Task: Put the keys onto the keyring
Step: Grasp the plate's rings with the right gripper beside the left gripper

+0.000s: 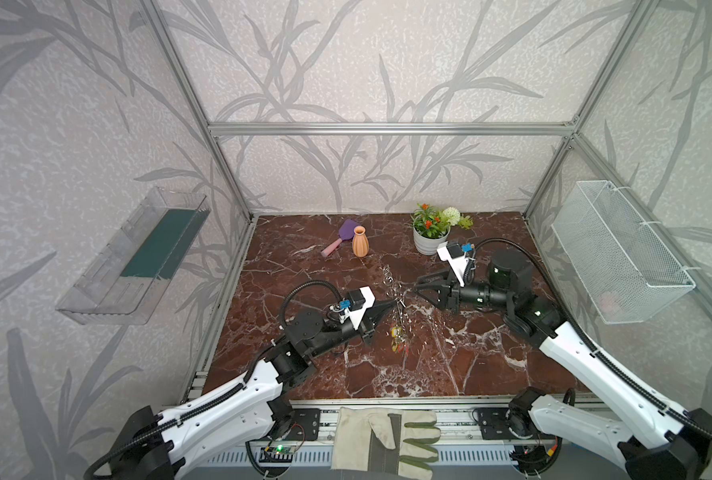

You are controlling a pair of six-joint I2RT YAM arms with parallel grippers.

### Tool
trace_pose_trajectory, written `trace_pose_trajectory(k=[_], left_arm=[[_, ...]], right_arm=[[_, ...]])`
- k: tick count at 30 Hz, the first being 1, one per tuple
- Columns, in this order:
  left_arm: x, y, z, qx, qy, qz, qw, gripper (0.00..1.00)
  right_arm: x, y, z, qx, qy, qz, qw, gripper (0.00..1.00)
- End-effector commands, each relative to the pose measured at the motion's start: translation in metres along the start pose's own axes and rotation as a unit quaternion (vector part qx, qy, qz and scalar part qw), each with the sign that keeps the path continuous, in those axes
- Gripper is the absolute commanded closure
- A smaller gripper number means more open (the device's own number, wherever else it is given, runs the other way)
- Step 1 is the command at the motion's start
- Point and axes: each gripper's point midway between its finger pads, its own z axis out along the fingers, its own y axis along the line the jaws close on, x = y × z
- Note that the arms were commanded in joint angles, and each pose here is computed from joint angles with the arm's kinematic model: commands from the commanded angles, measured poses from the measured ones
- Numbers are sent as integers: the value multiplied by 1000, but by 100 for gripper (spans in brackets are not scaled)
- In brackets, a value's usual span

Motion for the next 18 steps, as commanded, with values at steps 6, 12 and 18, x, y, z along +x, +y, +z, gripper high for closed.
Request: trace_pose_trajectory(k=[6,12,18], left_arm=[[-42,-3,-4,13,-107,-36,994,100],[-42,-12,-5,43,-115,-55,991,100],[-42,-14,-3,54,-122,-58,989,100]], right_arm=[[2,33,0,-88,-14,-28,996,57],[3,37,5,-107,-13,-32,994,58],[7,39,15,-125,-3,-28,992,63]])
